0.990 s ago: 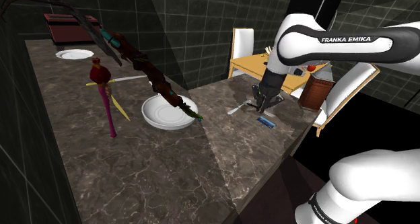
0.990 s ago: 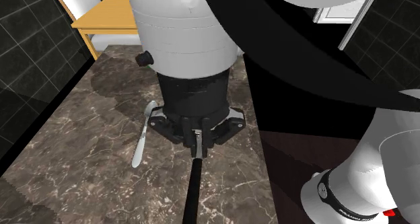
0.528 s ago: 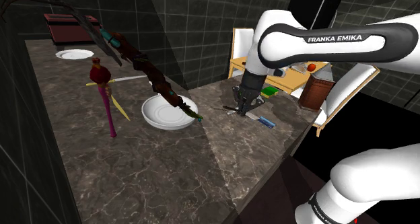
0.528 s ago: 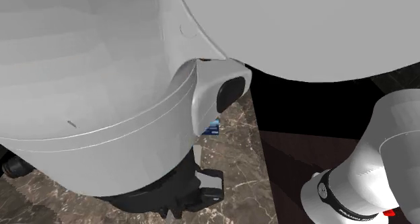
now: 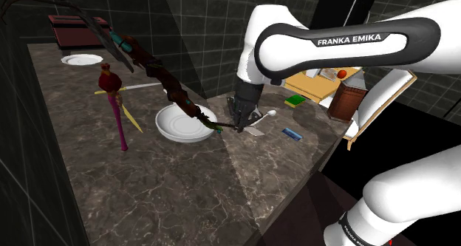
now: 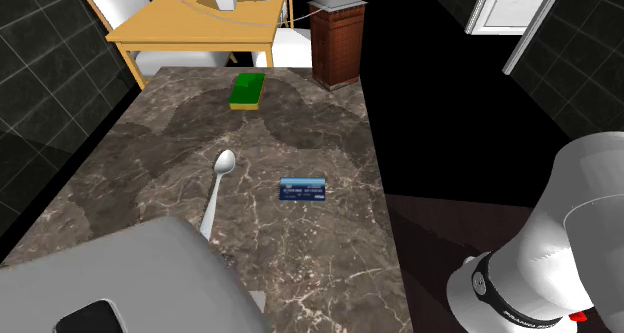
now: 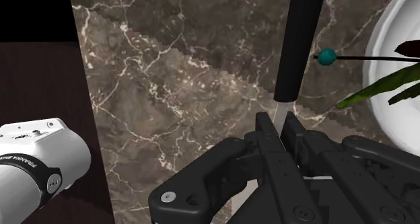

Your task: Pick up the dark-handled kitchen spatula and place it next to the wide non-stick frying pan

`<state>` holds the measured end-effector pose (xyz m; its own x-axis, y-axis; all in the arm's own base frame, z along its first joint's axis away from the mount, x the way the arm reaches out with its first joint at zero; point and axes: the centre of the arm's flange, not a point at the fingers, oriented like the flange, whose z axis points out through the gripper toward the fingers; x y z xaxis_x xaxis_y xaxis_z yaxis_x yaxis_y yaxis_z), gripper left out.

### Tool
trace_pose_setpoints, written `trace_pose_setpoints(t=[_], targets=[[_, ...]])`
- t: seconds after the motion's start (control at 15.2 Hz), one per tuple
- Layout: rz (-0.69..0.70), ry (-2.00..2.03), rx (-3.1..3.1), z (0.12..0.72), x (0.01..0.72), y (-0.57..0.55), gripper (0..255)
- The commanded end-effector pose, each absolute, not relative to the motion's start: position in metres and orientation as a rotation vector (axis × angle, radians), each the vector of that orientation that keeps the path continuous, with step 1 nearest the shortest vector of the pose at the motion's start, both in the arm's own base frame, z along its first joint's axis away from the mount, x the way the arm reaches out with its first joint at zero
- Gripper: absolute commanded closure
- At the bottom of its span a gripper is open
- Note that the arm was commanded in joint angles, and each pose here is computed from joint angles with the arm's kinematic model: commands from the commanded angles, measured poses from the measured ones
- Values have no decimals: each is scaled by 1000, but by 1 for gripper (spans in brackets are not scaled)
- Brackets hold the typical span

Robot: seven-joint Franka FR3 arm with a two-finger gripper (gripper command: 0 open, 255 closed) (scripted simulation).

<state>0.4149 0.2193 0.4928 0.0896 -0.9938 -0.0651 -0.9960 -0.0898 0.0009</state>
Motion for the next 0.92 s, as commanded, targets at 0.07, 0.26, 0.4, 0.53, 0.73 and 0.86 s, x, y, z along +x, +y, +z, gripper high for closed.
trace_pose_setpoints(t=[0.07, 0.26, 0.4, 0.53, 0.73, 0.86], targets=[[76, 2091, -2284, 493, 425, 256, 255], [76, 2090, -2284, 493, 434, 295, 255], [76, 2090, -2284, 493, 441, 320, 255], [76, 2091, -2284, 493, 447, 346, 255], [76, 2091, -2284, 493, 457, 385, 255], [76, 2090, -2284, 493, 463, 410, 255]])
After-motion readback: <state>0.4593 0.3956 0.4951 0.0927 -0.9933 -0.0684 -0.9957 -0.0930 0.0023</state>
